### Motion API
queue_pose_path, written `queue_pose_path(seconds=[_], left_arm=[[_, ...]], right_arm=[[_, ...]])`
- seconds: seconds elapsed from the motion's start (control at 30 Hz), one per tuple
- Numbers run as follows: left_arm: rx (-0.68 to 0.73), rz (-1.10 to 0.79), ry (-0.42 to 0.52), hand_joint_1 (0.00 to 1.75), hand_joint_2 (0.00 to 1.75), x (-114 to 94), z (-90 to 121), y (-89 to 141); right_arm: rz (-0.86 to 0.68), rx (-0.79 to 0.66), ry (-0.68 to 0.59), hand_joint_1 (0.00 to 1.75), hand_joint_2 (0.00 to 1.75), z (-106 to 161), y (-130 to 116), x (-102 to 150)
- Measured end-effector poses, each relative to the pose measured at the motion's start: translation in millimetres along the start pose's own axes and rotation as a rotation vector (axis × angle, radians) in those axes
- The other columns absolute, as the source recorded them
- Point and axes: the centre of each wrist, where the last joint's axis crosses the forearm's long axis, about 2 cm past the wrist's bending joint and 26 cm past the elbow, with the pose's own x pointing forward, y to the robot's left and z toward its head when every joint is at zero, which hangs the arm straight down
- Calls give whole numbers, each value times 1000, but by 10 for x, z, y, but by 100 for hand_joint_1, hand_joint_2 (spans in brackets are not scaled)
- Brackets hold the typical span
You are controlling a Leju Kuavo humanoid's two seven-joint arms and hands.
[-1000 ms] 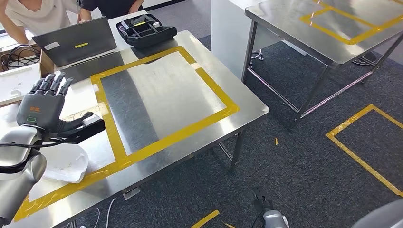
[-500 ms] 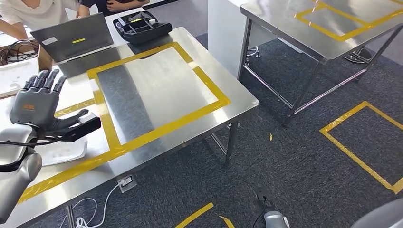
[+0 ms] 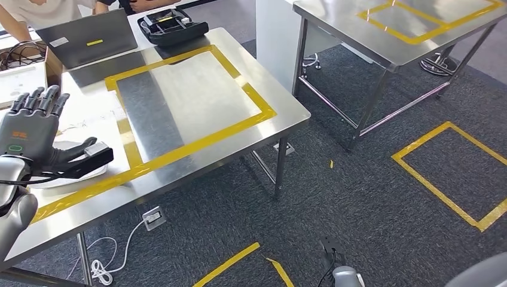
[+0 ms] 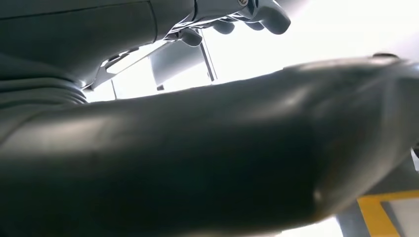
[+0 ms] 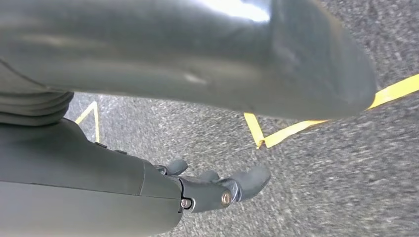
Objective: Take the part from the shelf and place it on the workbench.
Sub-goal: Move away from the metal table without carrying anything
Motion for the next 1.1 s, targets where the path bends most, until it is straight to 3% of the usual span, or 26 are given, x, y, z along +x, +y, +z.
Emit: queue_pose_path(seconds=[0.1, 0.2, 0.3, 0.4, 0.53, 0.6, 0.67, 0.73, 0.8, 0.9, 0.97, 1.1], left_arm=[[40, -28, 37, 0, 0, -241, 12, 79], [166, -10, 76, 0, 0, -574, 77, 130], [327, 21, 141, 0, 0, -1012, 255, 62], [399, 28, 204, 0, 0, -1392, 432, 30], [433, 40, 283, 0, 0, -1633, 574, -13], [462, 72, 353, 0, 0, -1798, 731, -144], [476, 131, 443, 0, 0, -2040, 1032, -410], [460, 209, 531, 0, 0, -2246, 1493, -856], [443, 305, 616, 0, 0, -2333, 2070, -1384], [487, 462, 795, 0, 0, -2281, 2949, -2038], [521, 506, 909, 0, 0, -2236, 3385, -2267], [554, 576, 1142, 0, 0, -2104, 4016, -2540]], right_arm=[[-15, -3, 8, 0, 0, -1, 12, -1], [-39, -12, 6, 0, 0, -1, 12, -16], [-58, -15, 1, 0, 0, -2, 26, -32], [-69, -9, 8, 0, 0, -6, 73, -70], [-76, -9, 18, 0, 0, -7, 93, -91], [-75, -12, 30, 0, 0, -8, 101, -84], [-71, -16, 42, 0, 0, -8, 102, -82], [-64, -20, 51, 0, 0, -6, 90, -103], [-56, -21, 51, 0, 0, -4, 80, -129], [-48, -21, 38, 0, 0, -4, 77, -135], [-46, -24, 36, 0, 0, -2, 71, -153], [-45, -30, 21, 0, 0, -2, 66, -145]])
